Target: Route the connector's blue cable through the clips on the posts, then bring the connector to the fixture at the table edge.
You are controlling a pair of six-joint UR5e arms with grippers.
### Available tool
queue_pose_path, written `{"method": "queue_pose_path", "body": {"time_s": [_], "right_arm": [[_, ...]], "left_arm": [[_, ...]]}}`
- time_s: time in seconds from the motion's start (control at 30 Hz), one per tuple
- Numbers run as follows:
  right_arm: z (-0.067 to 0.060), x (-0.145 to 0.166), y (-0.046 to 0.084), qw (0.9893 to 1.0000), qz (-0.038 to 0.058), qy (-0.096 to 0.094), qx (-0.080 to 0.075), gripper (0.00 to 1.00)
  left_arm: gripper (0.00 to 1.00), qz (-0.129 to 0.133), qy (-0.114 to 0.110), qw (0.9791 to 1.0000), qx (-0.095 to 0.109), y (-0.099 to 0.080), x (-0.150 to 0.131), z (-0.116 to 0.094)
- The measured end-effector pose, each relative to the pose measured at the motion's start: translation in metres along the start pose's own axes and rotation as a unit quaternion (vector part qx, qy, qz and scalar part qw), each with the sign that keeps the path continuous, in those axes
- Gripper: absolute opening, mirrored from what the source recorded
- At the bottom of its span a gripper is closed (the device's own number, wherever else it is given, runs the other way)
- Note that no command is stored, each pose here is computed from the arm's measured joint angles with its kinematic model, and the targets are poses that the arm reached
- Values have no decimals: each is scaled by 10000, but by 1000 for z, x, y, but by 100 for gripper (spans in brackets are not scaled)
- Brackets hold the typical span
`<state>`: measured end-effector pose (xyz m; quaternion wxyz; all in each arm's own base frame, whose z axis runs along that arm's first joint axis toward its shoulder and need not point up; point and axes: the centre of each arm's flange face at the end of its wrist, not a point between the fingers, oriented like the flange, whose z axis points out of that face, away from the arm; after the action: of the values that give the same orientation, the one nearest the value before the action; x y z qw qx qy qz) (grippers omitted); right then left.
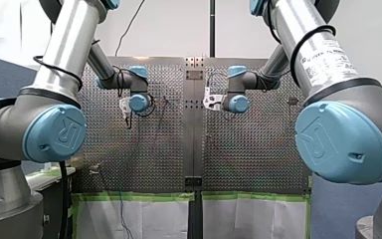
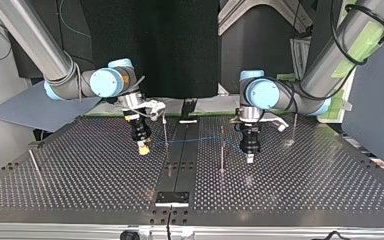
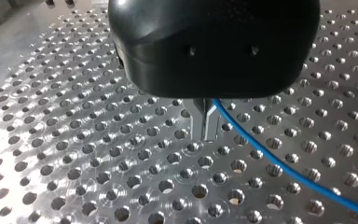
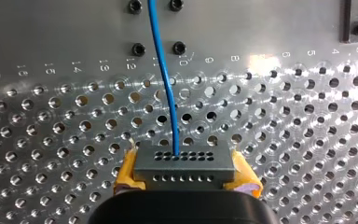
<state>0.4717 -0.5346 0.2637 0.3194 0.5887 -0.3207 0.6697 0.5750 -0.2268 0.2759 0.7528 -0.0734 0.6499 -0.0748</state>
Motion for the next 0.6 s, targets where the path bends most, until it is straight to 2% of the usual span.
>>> {"method": "queue_pose_path", "body": {"time_s": [0.03, 0.07, 0.2, 0.23, 0.4, 0.43, 0.47, 0.5, 0.53, 0.6], "right_arm": [[0, 0, 0, 10000, 1, -10, 5, 0], [0, -1, 0, 10000, 2, -20, 9, 0], [-1, -1, 0, 10000, 5, -42, 25, 0], [-1, -2, 0, 10000, 5, -45, 30, 0], [-1, -2, -1, 10000, 6, -60, 41, 0], [-1, -2, -1, 10000, 7, -64, 42, 0], [-1, -2, -1, 10000, 8, -69, 42, 0], [-1, -2, -1, 10000, 8, -73, 42, 0], [-1, -2, -1, 10000, 8, -77, 43, 0], [-2, -3, -1, 9999, 9, -90, 45, 0]], "left_arm": [[55, 18, 2, 10000, 12, 0, 0, 0], [63, 38, 6, 10000, 11, 0, 0, 0], [63, 180, 82, 9998, -80, 1, 2, -2], [58, 222, 117, 9996, -121, 1, 2, -4], [61, 306, 217, 9988, -317, 4, 4, -7], [70, 311, 223, 9986, -355, 6, 4, -7], [92, 307, 227, 9986, -368, 6, 4, -7], [92, 295, 230, 9986, -369, 7, 4, -7], [100, 276, 235, 9987, -360, 7, 4, -7], [100, 232, 249, 9989, -322, 8, 4, -7]]}}
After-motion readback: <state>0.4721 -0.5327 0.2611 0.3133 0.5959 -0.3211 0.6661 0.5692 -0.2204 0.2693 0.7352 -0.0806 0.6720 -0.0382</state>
